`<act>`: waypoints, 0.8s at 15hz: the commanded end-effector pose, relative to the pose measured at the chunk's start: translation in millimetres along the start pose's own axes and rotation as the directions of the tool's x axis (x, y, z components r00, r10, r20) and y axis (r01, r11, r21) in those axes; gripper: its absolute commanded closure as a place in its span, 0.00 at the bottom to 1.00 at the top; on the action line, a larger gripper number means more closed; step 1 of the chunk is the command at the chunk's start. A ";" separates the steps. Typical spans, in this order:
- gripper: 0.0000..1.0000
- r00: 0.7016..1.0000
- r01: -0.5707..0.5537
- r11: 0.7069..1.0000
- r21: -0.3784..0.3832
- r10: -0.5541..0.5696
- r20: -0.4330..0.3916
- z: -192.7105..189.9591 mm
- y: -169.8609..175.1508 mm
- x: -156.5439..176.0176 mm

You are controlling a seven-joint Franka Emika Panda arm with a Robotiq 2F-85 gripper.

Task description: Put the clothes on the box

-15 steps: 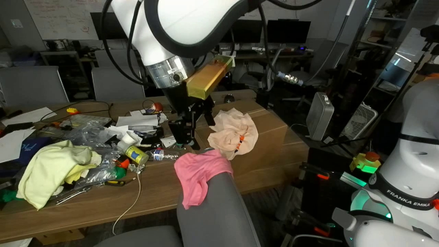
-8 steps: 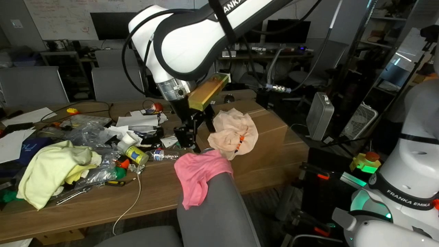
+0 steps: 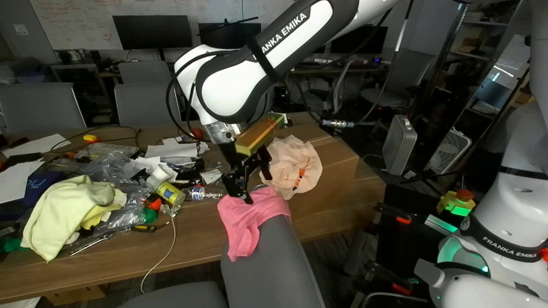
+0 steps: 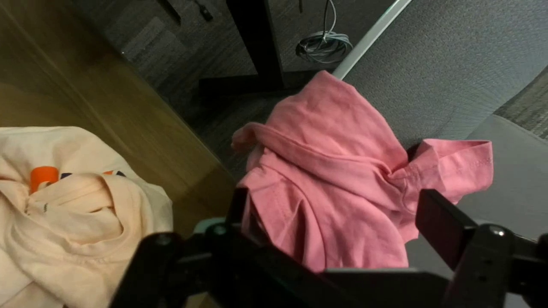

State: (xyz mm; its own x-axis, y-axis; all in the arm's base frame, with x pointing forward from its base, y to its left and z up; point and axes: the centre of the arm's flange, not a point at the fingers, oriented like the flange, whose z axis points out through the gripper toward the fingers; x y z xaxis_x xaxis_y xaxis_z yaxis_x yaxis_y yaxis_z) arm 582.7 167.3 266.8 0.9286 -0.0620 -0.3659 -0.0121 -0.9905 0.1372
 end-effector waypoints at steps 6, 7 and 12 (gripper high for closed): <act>0.00 0.997 -0.037 0.997 0.070 0.032 0.064 31.5 -7.2 17.3; 0.00 0.997 -0.041 0.997 0.070 0.036 0.074 35.4 -6.7 18.1; 0.00 0.994 -0.065 0.996 0.059 0.059 0.095 47.2 -0.6 22.3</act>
State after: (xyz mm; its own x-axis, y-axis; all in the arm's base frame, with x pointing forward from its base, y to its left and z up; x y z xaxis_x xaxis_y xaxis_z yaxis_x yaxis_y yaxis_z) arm 579.1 162.3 217.8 0.8902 -0.1095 -0.4421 -0.0653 -0.9913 0.1139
